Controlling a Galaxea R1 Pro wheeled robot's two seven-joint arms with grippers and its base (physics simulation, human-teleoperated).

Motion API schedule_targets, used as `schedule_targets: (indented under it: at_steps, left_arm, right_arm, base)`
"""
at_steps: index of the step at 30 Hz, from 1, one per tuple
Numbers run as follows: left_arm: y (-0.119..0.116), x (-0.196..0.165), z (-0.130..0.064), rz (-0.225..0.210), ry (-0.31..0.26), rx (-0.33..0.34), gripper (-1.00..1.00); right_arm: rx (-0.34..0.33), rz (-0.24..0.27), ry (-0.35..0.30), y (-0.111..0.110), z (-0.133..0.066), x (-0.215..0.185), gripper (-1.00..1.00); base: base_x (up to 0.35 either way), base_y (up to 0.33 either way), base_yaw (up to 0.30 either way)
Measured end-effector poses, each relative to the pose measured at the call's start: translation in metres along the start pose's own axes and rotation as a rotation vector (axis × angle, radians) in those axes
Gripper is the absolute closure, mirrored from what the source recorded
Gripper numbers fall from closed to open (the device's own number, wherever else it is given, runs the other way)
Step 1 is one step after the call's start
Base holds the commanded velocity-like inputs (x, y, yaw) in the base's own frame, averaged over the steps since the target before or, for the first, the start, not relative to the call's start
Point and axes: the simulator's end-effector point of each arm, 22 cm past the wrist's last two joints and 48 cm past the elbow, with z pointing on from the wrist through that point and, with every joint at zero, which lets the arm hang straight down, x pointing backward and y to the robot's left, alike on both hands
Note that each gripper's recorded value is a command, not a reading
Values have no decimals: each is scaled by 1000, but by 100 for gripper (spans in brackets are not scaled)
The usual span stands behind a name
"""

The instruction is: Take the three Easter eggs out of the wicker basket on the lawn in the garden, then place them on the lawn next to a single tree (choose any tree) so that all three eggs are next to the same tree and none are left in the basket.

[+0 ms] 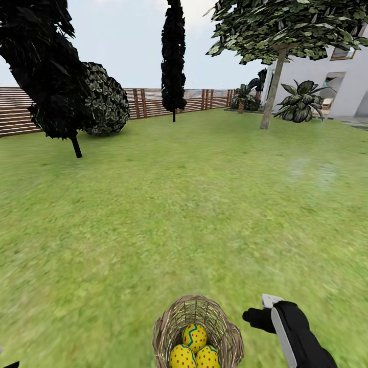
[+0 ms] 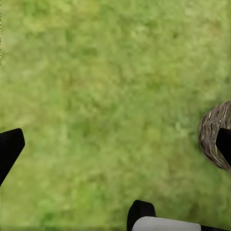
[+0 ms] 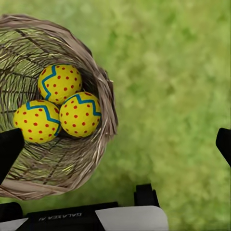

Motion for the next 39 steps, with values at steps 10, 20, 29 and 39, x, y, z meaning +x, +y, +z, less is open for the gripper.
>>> schedule_targets:
  at_steps: [10,20,29,39]
  left_arm:
    - [2,0,0,-1,-1,-4,-100]
    - [4,5,7,1,-5,-8,-100]
    - [9,13,19,-5,-9,-9,-100]
    - [11,21,32,-5,-13,-8,-100]
  right_arm:
    - [-4,2,3,3,4,-3,-100]
    - [-16,-4,-17,12,16,-9,-100]
    - [-24,-2,-41,18,32,-22,-100]
    - [-36,-5,14,33,75,-39,-100]
  base:
    - [0,0,0]
    - [0,0,0]
    - [0,0,0]
    - [0,0,0]
